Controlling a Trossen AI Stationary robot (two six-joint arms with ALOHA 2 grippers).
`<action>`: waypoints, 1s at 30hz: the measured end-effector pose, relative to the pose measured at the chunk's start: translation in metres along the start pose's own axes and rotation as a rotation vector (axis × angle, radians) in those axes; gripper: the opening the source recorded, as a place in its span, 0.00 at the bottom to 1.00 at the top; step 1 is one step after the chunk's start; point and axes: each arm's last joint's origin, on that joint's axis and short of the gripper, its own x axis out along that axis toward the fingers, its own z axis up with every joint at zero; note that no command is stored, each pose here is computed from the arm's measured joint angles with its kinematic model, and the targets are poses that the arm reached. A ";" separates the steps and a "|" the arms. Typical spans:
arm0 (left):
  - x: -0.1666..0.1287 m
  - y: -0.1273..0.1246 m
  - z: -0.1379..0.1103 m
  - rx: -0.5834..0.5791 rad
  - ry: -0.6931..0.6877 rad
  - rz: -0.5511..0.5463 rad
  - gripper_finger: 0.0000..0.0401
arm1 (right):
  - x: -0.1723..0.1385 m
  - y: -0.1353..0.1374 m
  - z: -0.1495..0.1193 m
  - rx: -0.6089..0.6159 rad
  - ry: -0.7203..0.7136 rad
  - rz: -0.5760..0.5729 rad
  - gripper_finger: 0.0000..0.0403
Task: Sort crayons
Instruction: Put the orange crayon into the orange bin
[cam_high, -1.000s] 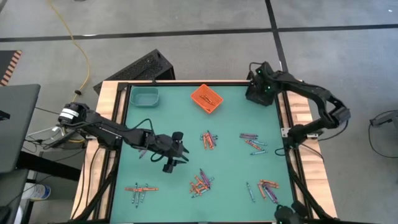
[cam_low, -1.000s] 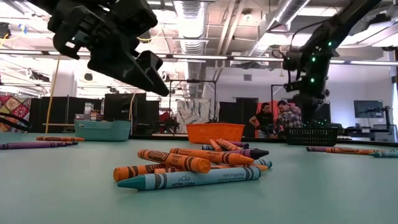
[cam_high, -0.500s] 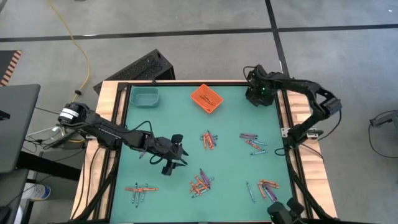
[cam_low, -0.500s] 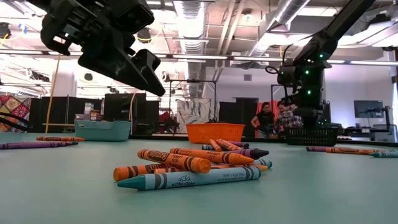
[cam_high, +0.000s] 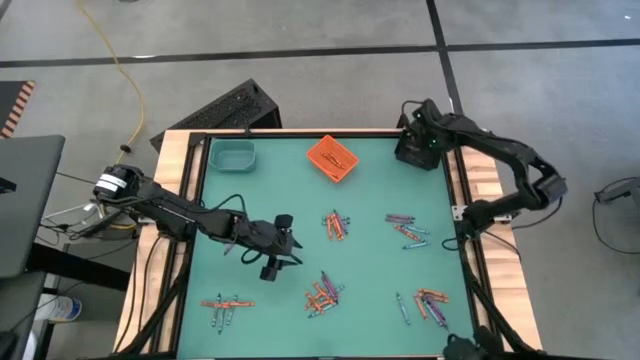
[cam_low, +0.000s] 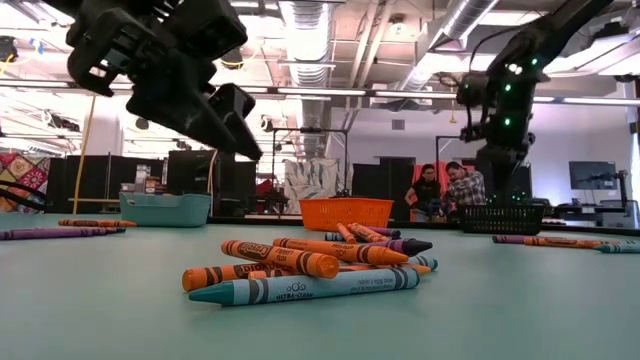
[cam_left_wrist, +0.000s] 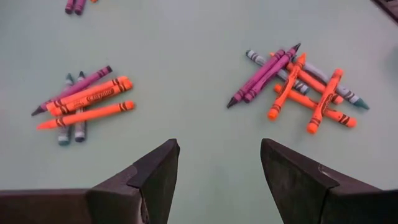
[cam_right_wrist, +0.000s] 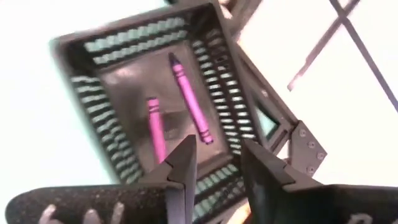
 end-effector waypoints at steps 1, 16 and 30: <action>0.000 0.000 -0.002 -0.007 0.017 0.000 0.54 | -0.005 0.002 -0.001 -0.007 -0.015 0.021 0.29; -0.054 0.022 -0.025 -0.165 0.346 0.351 0.54 | -0.061 0.062 -0.009 -0.146 -0.145 0.244 0.29; -0.084 0.057 -0.049 -0.205 0.624 0.332 0.54 | -0.081 0.106 -0.006 -0.260 -0.270 0.331 0.29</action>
